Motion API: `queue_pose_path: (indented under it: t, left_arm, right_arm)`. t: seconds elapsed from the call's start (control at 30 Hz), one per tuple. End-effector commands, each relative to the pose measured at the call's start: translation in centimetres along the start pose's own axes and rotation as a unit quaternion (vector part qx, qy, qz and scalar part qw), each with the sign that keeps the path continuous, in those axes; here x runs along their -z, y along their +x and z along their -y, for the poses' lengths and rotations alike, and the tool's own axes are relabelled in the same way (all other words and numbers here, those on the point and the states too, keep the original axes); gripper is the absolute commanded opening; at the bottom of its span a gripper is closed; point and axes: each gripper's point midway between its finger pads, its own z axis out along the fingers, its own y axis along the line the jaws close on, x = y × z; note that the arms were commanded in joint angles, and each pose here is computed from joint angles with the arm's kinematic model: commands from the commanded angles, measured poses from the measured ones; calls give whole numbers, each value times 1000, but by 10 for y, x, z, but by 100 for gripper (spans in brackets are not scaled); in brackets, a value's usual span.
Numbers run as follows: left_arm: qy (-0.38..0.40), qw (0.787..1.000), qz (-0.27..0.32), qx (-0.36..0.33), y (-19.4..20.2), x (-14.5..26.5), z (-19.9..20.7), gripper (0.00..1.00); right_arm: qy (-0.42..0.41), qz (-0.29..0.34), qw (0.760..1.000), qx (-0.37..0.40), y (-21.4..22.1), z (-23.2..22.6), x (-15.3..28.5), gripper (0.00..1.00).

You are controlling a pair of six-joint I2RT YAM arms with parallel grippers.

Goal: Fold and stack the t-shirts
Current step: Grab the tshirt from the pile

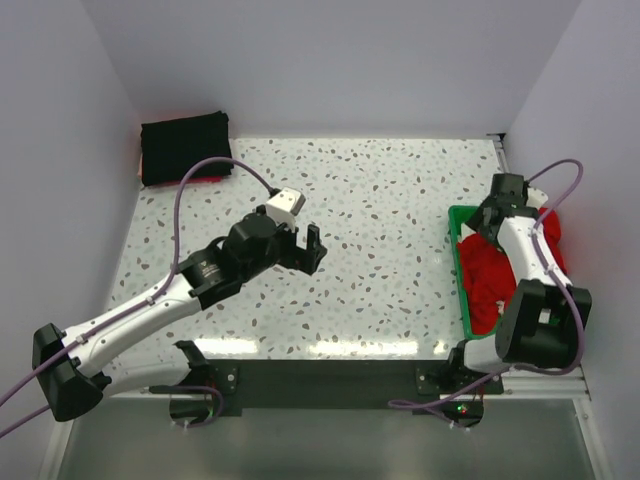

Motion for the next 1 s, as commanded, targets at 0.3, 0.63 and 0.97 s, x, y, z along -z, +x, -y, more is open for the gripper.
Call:
queue_pose_path:
  t: [0.3,0.63,0.97]
  left_arm:
    - [-6,1000,-3,-11,3,-1,-4,100]
    - [-52,998,29,5,-13,14,-21,100]
    - [-72,995,60,39,-31,22,-27,100]
  right_arm:
    - [-24,-24,998,-52,9,-32,-43,34]
    - [-176,66,981,-47,-61,-44,78,0]
    - [-269,143,952,-42,-117,-52,181,0]
